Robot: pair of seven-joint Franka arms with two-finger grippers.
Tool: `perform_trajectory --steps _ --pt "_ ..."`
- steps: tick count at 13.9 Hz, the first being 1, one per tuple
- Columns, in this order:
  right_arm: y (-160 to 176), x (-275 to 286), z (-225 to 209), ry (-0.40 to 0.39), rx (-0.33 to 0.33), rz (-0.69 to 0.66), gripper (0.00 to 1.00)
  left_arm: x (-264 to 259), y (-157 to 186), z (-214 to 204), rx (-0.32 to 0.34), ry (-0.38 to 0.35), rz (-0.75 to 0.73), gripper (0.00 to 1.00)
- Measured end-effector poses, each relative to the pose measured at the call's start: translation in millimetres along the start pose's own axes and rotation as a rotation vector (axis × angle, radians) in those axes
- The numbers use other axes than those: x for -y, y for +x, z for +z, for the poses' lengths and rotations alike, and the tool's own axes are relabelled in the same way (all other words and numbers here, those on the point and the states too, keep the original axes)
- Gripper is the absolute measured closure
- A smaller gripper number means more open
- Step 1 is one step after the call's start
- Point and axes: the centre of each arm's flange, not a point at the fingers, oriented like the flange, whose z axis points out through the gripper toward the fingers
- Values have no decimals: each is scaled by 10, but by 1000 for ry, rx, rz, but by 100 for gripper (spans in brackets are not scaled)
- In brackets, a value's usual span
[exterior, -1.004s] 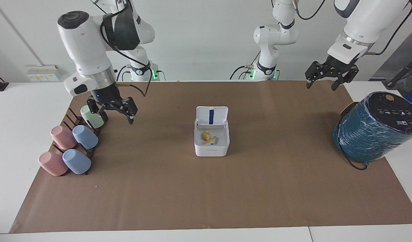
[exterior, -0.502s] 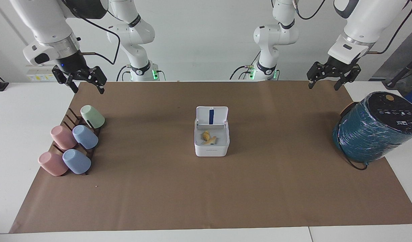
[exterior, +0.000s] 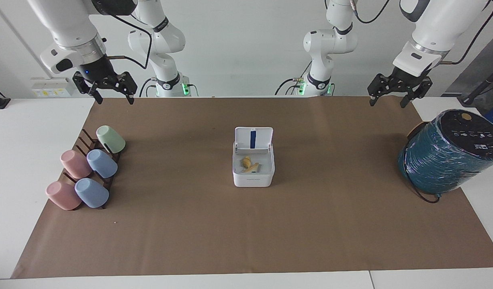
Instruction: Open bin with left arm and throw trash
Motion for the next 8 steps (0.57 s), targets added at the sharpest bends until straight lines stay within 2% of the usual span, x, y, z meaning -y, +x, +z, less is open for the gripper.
perform_trajectory --steps 8 --pt "-11 17 -6 -24 1 -7 0 38 -3 0 0 0 -7 0"
